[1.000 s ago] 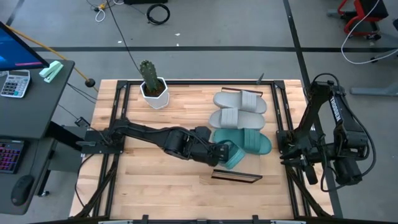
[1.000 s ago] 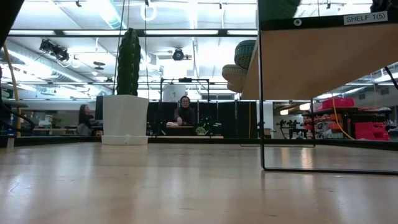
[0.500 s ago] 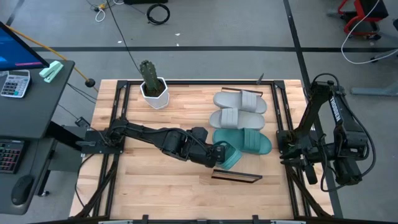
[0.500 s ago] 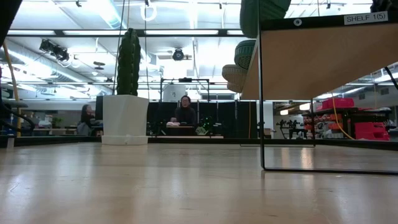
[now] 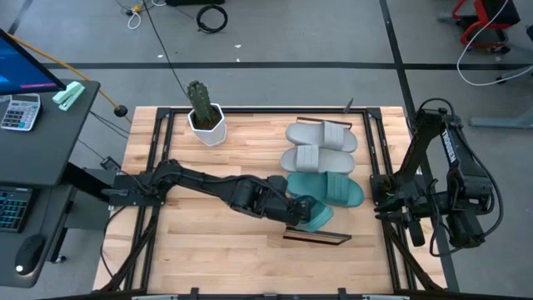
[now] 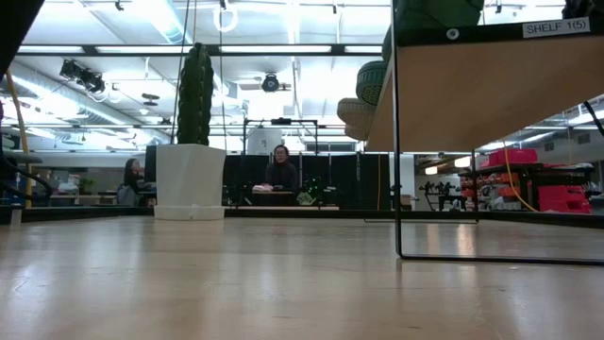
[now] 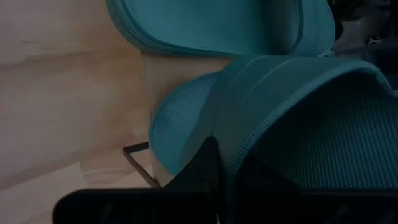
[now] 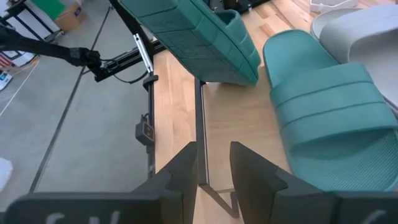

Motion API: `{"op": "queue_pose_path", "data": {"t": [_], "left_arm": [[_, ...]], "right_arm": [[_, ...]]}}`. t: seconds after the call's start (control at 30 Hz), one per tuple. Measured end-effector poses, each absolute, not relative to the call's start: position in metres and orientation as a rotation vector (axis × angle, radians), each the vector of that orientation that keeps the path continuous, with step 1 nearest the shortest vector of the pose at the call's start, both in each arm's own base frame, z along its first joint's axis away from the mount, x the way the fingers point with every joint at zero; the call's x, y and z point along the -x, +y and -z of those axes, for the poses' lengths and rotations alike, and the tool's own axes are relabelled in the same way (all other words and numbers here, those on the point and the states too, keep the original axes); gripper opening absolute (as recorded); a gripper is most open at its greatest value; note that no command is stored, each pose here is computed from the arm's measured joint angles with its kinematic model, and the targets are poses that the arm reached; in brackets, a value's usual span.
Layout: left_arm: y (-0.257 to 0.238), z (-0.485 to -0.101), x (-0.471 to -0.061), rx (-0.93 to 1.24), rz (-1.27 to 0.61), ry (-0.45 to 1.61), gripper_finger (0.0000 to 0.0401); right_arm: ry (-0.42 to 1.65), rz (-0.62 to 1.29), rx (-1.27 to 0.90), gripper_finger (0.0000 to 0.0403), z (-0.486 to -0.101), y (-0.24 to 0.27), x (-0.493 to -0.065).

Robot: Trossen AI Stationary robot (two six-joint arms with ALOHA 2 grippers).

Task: Pick and place slides into the shelf
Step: Put the green slide on the shelf

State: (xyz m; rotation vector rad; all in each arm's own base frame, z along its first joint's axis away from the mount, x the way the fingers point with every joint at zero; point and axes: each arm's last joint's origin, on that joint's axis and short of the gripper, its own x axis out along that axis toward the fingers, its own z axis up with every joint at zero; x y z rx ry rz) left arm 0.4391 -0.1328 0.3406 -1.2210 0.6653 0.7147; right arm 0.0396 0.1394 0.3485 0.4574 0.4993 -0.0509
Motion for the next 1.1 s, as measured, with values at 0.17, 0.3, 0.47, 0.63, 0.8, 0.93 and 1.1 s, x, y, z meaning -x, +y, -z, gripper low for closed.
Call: {"op": "queue_pose_path", "data": {"t": [0.17, 0.3, 0.47, 0.63, 0.8, 0.93, 1.1], "left_arm": [[-0.132, -0.335, -0.441, 1.208, -0.735, 0.678, 0.0012], [-0.130, -0.330, -0.442, 1.198, -0.754, 0.695, 0.0012], [-0.130, -0.328, -0.443, 1.194, -0.761, 0.698, 0.0012], [-0.127, -0.327, -0.445, 1.195, -0.764, 0.692, 0.0013], [-0.124, -0.327, -0.449, 1.193, -0.743, 0.678, 0.0013], [-0.123, -0.324, -0.451, 1.185, -0.751, 0.685, 0.0013], [-0.124, -0.316, -0.456, 1.189, -0.747, 0.703, 0.0013]], "right_arm": [[0.499, 0.050, -0.461, 0.0101, -0.349, 0.140, -0.040], [0.499, 0.050, -0.462, 0.0101, -0.349, 0.140, -0.040], [0.499, 0.049, -0.466, 0.0101, -0.349, 0.140, -0.040], [0.499, 0.049, -0.465, 0.0101, -0.349, 0.140, -0.040], [0.499, 0.049, -0.465, 0.0101, -0.349, 0.140, -0.040], [0.499, 0.048, -0.469, 0.0101, -0.349, 0.140, -0.040], [0.499, 0.047, -0.472, 0.0101, -0.349, 0.141, -0.040]]}}
